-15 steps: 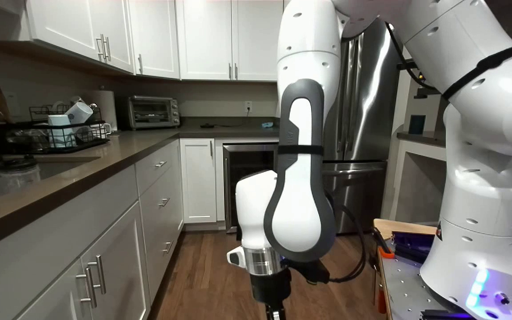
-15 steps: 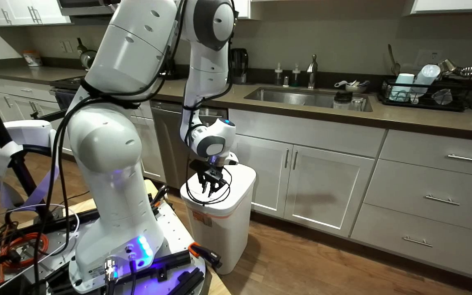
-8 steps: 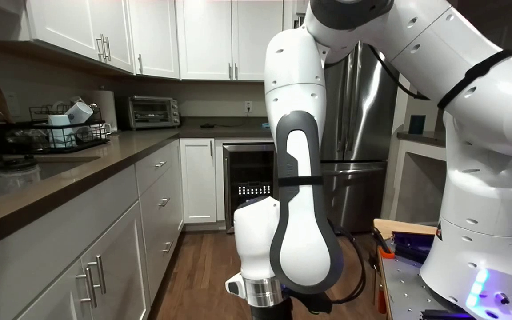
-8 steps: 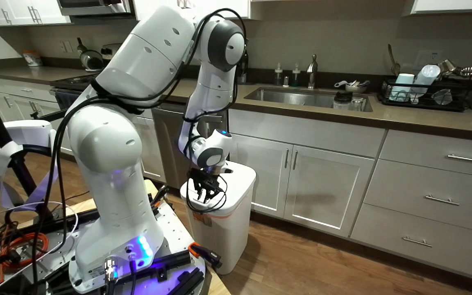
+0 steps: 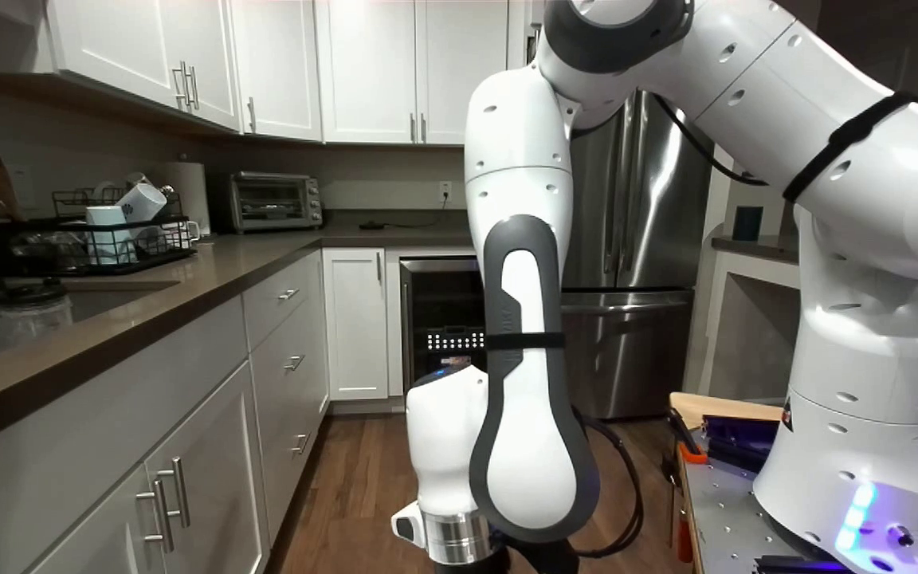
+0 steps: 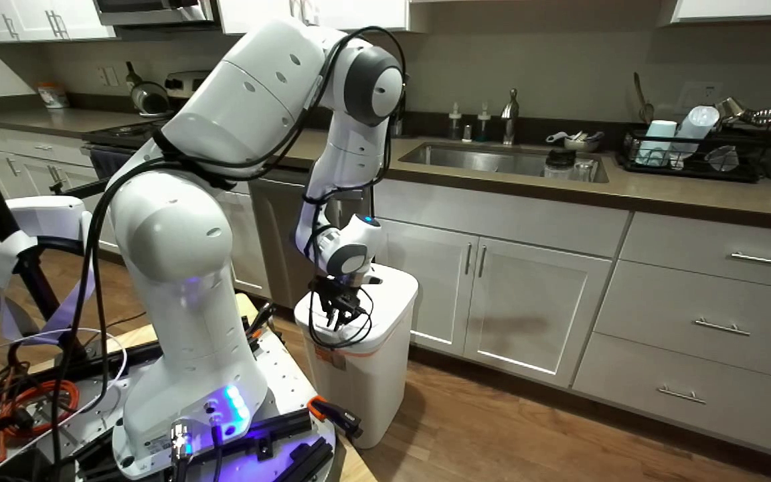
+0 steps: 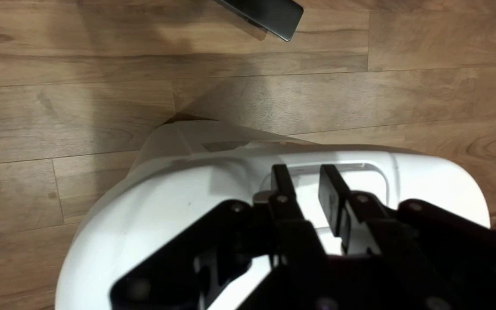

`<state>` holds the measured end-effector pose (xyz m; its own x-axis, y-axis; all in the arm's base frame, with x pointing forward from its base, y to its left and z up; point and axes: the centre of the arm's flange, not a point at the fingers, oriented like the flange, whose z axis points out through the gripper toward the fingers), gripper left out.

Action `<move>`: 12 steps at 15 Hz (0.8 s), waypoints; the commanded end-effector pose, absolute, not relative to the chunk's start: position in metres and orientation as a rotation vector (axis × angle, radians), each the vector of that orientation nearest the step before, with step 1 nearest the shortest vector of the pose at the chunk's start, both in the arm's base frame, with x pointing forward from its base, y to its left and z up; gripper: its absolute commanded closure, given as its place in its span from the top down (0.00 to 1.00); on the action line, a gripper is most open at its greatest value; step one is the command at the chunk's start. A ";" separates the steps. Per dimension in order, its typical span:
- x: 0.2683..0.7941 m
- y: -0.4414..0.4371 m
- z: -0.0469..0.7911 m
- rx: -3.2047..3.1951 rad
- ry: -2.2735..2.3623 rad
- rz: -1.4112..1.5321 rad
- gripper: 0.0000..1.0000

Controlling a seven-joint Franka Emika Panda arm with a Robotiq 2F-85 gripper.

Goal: Open the bin

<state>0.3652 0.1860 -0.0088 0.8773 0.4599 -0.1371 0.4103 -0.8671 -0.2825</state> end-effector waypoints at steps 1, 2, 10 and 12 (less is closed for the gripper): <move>0.364 0.189 -0.020 -2.816 -0.650 0.264 0.02; 0.363 0.189 -0.021 -2.819 -0.651 0.258 0.02; 0.361 0.191 -0.018 -2.840 -0.694 0.198 0.04; 0.369 0.191 -0.006 -2.835 -0.723 0.237 0.04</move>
